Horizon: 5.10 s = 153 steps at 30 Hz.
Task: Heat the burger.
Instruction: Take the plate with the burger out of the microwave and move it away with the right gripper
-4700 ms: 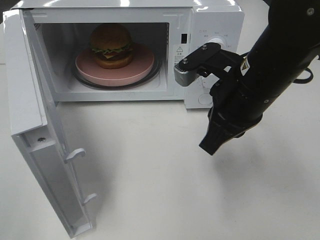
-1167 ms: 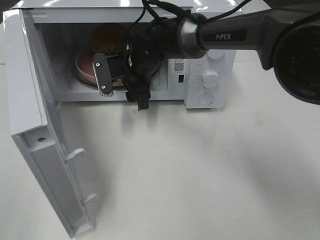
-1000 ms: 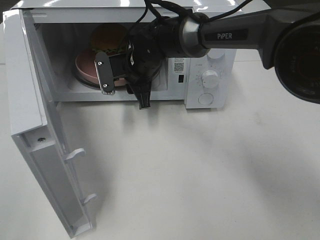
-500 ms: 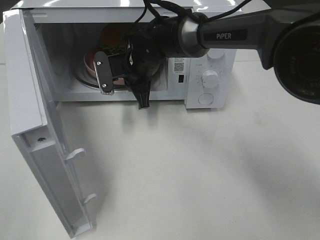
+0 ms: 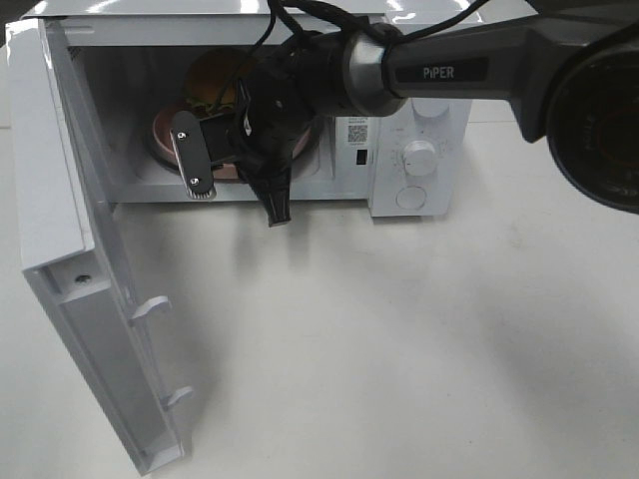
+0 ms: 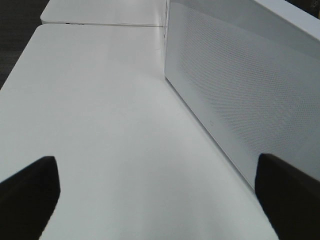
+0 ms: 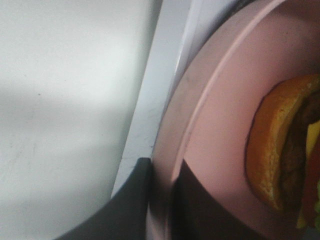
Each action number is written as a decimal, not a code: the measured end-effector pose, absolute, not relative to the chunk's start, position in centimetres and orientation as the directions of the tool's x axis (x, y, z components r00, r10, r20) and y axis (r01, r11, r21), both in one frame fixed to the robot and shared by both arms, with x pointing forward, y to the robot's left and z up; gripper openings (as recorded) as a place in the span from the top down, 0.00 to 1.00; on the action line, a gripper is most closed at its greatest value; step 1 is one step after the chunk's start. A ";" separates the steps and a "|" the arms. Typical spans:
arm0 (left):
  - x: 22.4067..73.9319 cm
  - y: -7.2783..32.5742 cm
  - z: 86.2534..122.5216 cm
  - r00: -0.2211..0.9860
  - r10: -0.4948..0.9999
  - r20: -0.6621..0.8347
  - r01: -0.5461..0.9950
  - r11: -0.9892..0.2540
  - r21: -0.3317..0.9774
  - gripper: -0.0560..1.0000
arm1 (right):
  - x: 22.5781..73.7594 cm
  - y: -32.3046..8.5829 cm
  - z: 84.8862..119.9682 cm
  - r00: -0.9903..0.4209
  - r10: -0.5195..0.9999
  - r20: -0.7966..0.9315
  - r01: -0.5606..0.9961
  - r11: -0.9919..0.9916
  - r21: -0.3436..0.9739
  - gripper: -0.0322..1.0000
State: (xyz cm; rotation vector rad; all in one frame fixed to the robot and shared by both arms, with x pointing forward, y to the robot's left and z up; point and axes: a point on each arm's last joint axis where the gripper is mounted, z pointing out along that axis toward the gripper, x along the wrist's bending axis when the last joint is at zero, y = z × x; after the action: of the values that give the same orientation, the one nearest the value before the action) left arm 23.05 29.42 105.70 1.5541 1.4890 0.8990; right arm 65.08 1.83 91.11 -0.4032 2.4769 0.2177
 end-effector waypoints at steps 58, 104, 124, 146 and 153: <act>23.0 29.4 105.7 0.060 0.998 -0.028 0.440 -0.001 0.898 0.02 | 45.5 -12.5 97.7 -0.638 -0.315 -0.703 -0.517 0.851 0.088 0.87; 23.0 29.4 105.7 0.060 0.998 -0.028 0.440 -0.001 0.898 0.02 | 33.3 -25.6 100.9 -0.766 -0.002 -0.643 -0.089 0.991 0.104 0.87; 23.0 29.4 105.7 0.060 0.998 -0.028 0.440 -0.001 0.898 0.02 | 33.3 -28.2 100.9 -0.653 0.412 -0.635 0.409 0.898 0.162 0.87; 23.0 29.4 105.7 0.060 0.998 -0.028 0.440 -0.001 0.898 0.02 | 37.7 -26.1 97.3 -0.381 0.675 -0.632 0.805 0.578 0.132 0.87; 23.0 29.4 105.7 0.060 0.998 -0.028 0.440 -0.001 0.898 0.02 | 40.2 -24.0 95.6 -0.228 0.753 -0.617 0.896 0.411 0.171 0.87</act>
State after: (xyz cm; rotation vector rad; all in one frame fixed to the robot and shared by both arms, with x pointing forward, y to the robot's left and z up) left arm 23.05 29.42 105.70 1.5541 1.4890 0.8990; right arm 40.17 -24.00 95.59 1.3955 2.0364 -0.2903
